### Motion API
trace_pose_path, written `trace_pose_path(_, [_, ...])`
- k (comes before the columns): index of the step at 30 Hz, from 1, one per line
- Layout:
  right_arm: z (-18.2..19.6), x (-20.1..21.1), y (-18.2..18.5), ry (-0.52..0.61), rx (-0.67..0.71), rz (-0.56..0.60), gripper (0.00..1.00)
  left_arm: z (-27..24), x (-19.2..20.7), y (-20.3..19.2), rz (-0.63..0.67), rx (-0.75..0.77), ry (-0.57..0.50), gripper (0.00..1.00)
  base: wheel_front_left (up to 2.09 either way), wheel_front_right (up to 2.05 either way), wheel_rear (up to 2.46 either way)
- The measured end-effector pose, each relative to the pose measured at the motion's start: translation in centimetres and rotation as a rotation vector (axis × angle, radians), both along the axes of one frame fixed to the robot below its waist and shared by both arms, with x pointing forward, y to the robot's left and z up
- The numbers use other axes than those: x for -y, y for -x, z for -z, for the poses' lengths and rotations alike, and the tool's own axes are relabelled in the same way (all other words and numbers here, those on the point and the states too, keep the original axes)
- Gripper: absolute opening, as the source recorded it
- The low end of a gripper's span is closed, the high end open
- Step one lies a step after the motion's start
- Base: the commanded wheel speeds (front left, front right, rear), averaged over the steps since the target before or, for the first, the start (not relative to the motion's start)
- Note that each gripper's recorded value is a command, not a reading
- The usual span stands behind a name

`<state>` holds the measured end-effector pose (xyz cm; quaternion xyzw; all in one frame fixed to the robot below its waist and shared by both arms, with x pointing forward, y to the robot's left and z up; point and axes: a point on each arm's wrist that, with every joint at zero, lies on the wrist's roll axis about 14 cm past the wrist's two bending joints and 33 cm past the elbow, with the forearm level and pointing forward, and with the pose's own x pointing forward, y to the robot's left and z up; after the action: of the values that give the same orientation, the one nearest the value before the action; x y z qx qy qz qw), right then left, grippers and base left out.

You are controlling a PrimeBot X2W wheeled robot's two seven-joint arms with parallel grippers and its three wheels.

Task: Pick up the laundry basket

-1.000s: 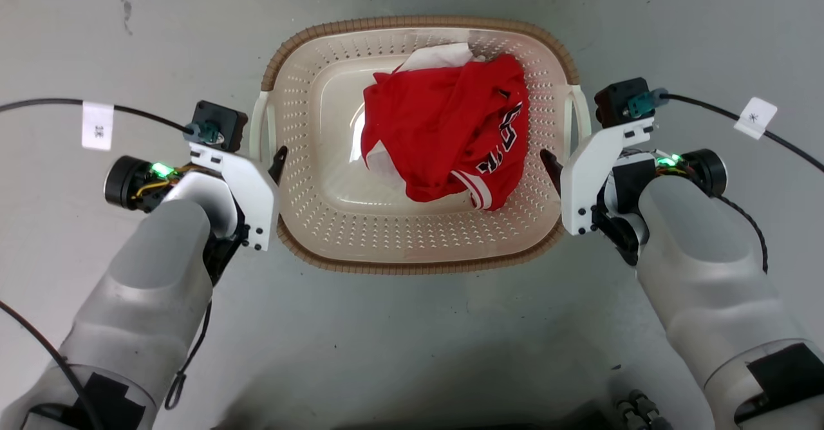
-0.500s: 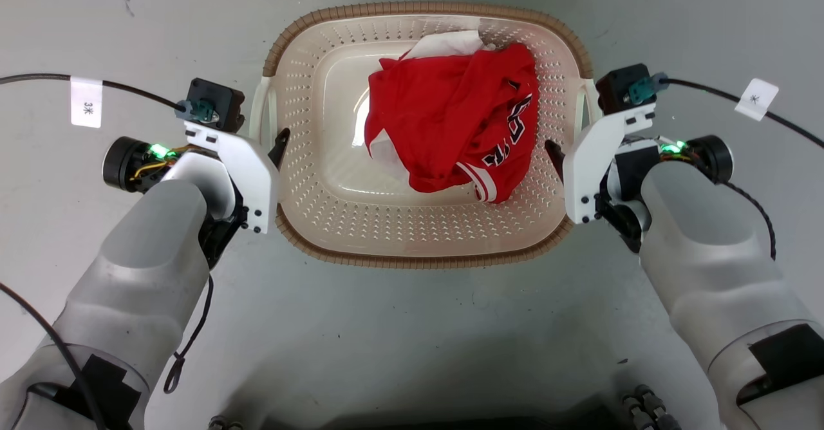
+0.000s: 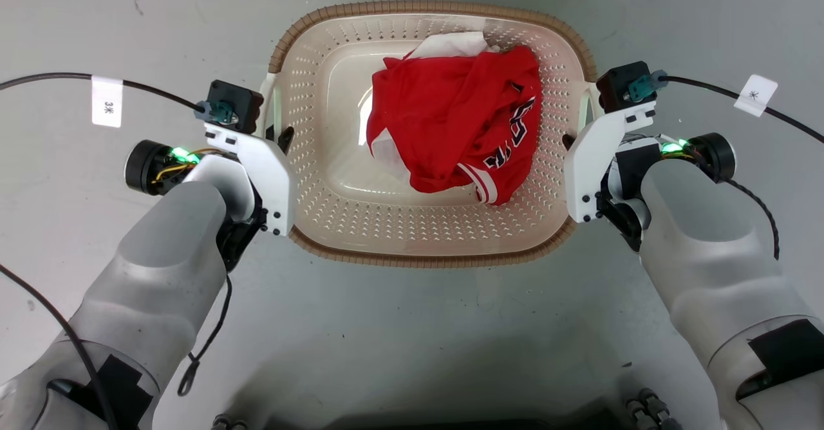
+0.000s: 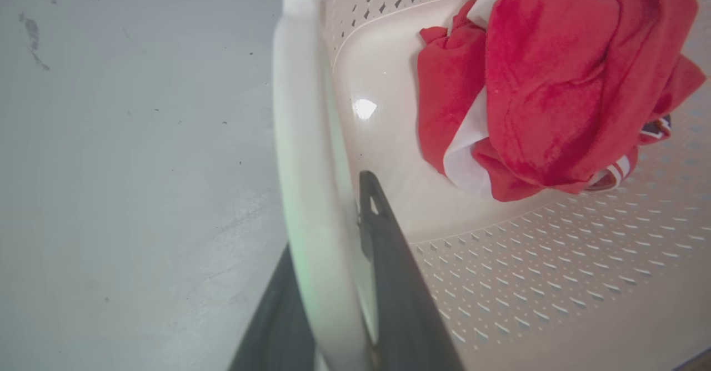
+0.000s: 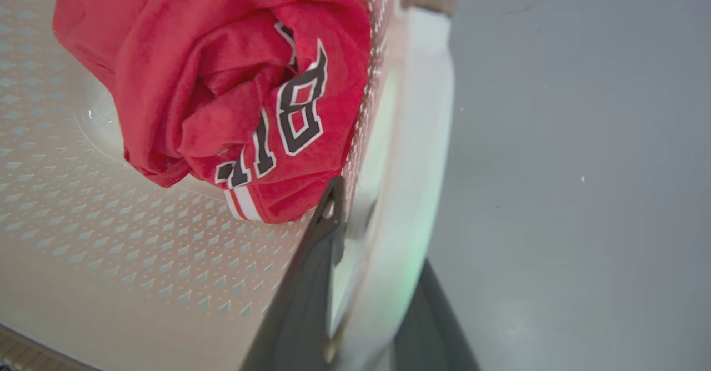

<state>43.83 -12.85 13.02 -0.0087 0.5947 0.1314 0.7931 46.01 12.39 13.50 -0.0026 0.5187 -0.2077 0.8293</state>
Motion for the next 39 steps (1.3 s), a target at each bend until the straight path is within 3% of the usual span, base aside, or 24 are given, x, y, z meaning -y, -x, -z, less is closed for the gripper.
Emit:
trace_pose_path(10, [-2.3, 0.4, -0.7, 0.035, 0.015, -0.034, 0.0, -2.6, 0.4, 0.4, -0.001, -0.028, 0.026, 0.0, 0.0, 0.0, 0.0])
trace_pose_path(20, [-8.7, 0.3, 1.9, 0.075, -0.069, -0.076, 0.0, -9.4, 0.0, 3.7, 0.037, -0.128, 0.015, 0.0, 0.0, 0.0, 0.0])
trace_pose_path(21, [-10.8, 0.1, 2.5, 0.072, -0.082, -0.071, 0.0, -11.3, -0.3, 4.9, 0.043, -0.152, 0.008, 0.0, 0.0, 0.0, 0.0])
trace_pose_path(25, [-13.5, -0.7, 3.2, 0.03, -0.072, -0.034, 0.0, -14.1, -0.9, 5.5, 0.06, -0.151, -0.018, 0.0, 0.0, 0.0, 0.0])
trace_pose_path(39, [-21.0, -1.2, 5.0, 0.094, -0.022, -0.117, 0.0, -20.9, -1.7, 8.8, 0.071, -0.129, -0.062, 0.0, 0.0, 0.0, 0.0])
